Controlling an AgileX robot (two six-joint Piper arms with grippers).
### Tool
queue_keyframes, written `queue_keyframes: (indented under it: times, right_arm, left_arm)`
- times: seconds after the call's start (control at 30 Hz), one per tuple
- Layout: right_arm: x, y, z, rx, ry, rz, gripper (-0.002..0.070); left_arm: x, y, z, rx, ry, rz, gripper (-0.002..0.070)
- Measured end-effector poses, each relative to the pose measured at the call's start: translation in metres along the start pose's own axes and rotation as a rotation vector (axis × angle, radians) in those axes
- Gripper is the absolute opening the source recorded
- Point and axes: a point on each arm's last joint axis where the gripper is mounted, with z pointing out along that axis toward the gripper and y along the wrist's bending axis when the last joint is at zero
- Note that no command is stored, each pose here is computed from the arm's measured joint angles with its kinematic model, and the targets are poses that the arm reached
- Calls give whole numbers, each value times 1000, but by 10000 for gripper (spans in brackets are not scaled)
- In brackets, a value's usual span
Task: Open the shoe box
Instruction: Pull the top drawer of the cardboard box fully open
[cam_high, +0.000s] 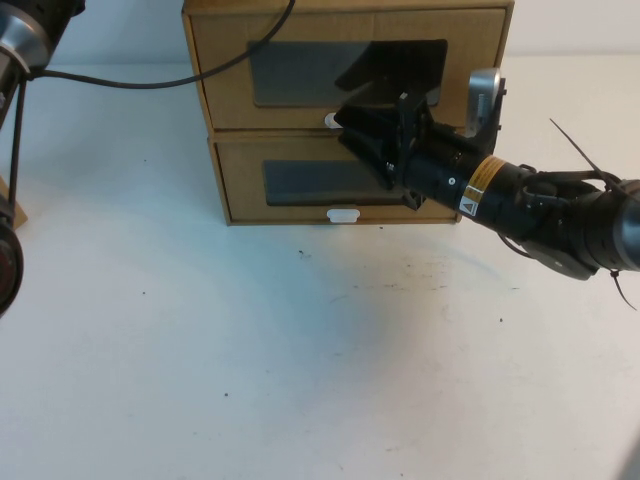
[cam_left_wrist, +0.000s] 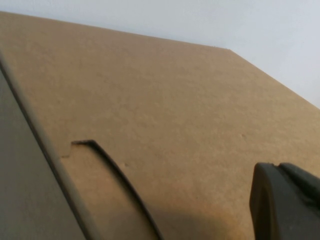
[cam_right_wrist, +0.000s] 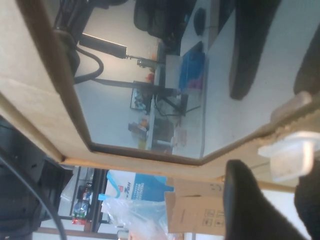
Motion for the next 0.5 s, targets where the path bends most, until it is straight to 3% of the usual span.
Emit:
queue_keyframes:
  times: [0.33,0.5]
  right_arm:
    - [-1,-4,0,43,-14,-3,210]
    - [-2,-5,0,57,-19,-2,163]
  left_arm:
    - [0,0,0,0,0,0,-10]
    - [0,0,0,0,0,-1,-10]
